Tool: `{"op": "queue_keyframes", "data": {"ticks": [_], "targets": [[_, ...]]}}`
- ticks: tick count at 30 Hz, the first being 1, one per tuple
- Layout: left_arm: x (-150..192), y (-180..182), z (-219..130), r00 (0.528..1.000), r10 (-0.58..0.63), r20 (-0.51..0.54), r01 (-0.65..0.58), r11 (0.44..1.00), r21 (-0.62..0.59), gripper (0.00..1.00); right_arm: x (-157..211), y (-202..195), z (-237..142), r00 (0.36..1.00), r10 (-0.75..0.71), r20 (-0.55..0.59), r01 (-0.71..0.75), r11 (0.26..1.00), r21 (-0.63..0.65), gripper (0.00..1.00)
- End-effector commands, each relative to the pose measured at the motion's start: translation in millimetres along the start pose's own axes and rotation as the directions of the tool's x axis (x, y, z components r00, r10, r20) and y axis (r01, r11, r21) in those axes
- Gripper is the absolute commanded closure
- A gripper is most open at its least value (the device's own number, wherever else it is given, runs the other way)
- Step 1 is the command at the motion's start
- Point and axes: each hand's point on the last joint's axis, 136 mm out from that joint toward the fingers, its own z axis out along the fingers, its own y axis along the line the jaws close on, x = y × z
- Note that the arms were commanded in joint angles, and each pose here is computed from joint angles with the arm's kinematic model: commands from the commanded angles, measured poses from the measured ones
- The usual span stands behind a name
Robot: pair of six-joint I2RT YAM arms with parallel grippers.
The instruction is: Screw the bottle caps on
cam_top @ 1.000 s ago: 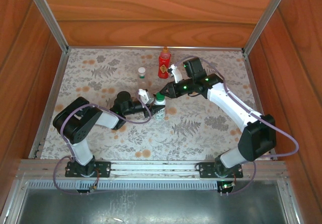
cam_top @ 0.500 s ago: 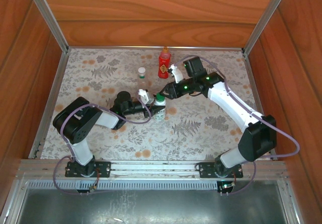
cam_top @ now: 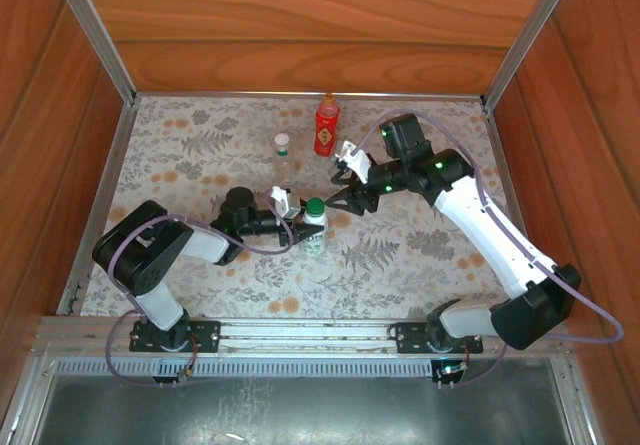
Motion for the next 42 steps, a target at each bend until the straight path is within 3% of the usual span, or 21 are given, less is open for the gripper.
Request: {"op": "queue_keyframes", "data": {"ticks": [1,5,11,22,42], "targets": [[6.4,-14.7,-7.1,0.999,-0.044,-0.031,0.046,0.996,0.076,0.47,10.5,21.7,7.6,0.968,-0.241,-0.067,0.233,0.967,-0.108,0.37],[10.7,-20.1,-11.3,0.998,-0.036,-0.048,0.04,0.995,0.087,0.47,11.5,25.7,21.3,0.931,-0.349,-0.107,0.33,0.93,-0.165,0.36],[18.4,-24.7,-14.5,0.997,-0.033,-0.067,0.039,0.995,0.091,0.47,9.3,22.6,40.2,0.906,-0.401,-0.133,0.367,0.903,-0.223,0.36],[23.2,-23.3,-14.6,0.996,-0.034,-0.081,0.041,0.995,0.087,0.47,16.3,19.8,55.8,0.904,-0.392,-0.171,0.333,0.897,-0.291,0.39],[22.4,-21.6,-13.2,0.995,-0.051,-0.086,0.058,0.994,0.089,0.47,21.1,19.8,59.8,0.898,-0.391,-0.201,0.326,0.898,-0.295,0.47]]}}
